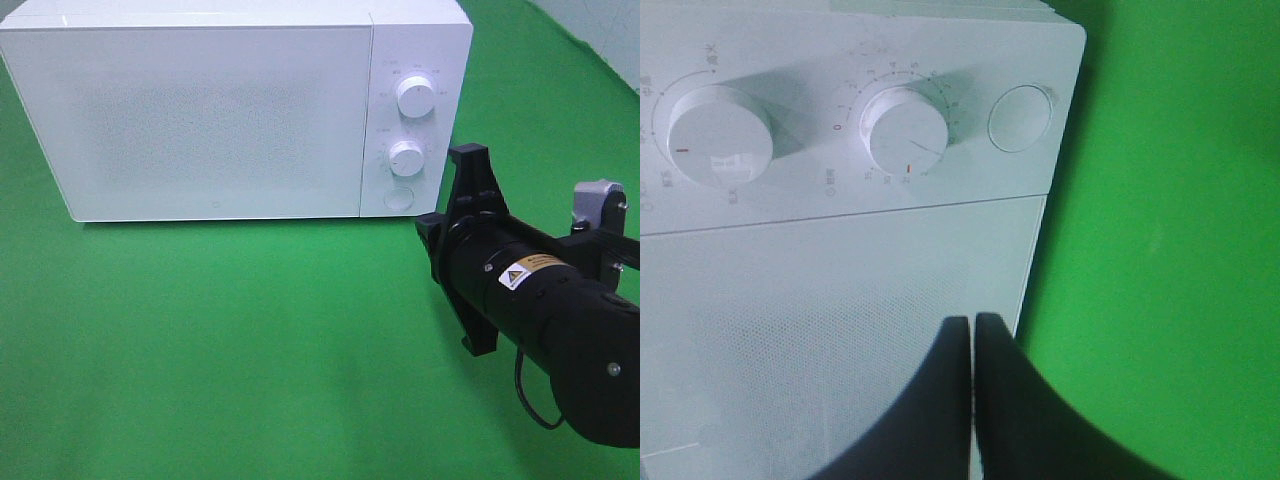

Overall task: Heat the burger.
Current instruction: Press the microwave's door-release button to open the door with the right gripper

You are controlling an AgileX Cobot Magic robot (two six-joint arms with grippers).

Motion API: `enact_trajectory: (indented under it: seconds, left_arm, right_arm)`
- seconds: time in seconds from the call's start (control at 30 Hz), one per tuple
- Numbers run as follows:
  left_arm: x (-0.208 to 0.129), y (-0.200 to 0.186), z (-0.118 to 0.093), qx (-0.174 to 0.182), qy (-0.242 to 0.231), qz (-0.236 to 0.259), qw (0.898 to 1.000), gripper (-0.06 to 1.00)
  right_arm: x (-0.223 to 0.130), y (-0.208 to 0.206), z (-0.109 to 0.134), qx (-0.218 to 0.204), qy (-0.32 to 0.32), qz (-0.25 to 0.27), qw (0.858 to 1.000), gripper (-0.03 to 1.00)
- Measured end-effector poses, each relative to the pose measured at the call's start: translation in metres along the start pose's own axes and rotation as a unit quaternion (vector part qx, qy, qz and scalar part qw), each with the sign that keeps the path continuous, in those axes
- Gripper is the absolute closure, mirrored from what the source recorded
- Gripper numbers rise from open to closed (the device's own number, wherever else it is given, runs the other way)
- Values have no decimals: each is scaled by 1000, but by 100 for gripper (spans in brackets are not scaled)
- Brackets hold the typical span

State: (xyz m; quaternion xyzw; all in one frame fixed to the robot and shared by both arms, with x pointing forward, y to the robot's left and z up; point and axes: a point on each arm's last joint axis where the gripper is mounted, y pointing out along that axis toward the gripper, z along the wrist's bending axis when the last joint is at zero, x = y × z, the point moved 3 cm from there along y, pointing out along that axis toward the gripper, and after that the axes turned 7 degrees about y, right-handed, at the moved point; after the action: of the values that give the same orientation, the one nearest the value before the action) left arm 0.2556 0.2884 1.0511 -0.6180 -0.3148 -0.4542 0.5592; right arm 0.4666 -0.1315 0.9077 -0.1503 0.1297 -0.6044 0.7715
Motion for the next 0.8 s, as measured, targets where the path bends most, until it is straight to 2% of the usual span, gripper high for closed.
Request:
enact_trajectory:
  seconds: [0.27,0.47,0.8]
  left_arm:
    - [0,0,0,0,0,0,1000,-3]
    - [0,0,0,0,0,0,1000,-3]
    - [0,0,0,0,0,0,1000,-3]
  right_arm:
    - [-4,20,-7,-14,13,-17,1000,96]
    - [5,52,2,-13,38,-32,999,96]
    - [14,84,0,-28,53,-49,997,96]
